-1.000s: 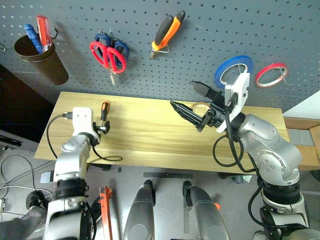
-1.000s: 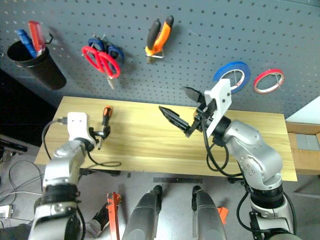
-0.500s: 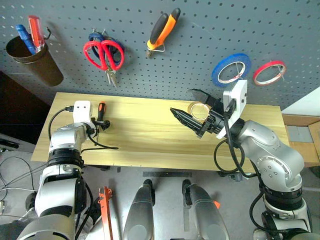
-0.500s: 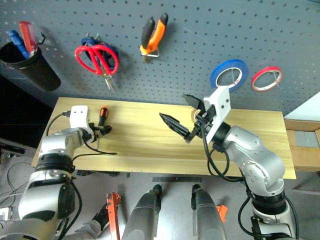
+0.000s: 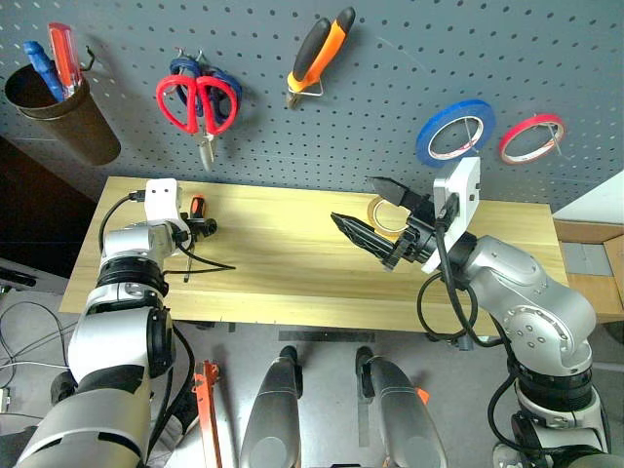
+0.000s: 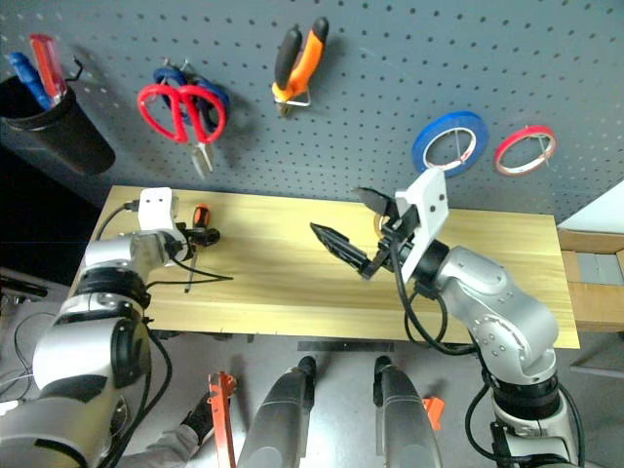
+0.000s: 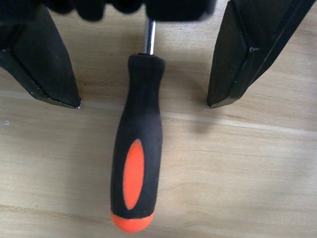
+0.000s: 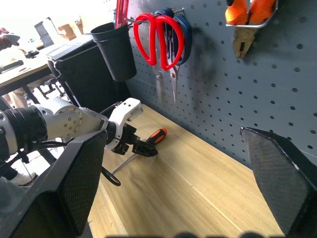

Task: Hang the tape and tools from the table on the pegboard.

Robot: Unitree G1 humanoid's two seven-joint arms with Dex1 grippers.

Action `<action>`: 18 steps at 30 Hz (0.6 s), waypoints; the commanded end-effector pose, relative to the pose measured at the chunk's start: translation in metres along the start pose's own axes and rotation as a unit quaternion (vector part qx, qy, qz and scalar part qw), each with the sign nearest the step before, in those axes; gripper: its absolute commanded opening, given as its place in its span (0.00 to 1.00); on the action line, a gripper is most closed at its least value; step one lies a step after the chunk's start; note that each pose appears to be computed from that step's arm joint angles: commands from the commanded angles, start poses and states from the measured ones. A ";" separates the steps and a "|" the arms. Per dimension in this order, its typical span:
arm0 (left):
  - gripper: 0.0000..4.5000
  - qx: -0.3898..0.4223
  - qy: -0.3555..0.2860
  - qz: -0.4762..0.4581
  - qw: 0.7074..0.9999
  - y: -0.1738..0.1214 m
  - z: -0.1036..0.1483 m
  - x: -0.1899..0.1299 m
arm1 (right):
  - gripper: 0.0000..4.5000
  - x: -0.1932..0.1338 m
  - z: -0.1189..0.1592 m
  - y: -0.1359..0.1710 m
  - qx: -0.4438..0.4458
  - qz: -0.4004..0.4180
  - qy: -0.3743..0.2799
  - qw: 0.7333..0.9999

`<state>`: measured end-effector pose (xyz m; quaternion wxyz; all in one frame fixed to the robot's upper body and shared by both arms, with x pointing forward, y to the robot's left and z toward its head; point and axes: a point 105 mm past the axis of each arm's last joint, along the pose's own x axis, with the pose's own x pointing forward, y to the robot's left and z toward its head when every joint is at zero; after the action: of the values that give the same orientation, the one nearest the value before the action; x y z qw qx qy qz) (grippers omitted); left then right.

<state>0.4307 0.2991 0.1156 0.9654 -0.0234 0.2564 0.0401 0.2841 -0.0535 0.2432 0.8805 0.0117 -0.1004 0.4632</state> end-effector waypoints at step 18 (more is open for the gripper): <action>0.12 0.027 -0.092 -0.036 0.995 0.007 0.022 -0.015 | 1.00 -0.006 0.011 0.010 -0.005 0.010 -0.019 1.000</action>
<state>0.4303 0.3024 0.1250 0.9767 -0.0097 0.2137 0.0159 0.2818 -0.0531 0.2411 0.8813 0.0207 -0.0911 0.4632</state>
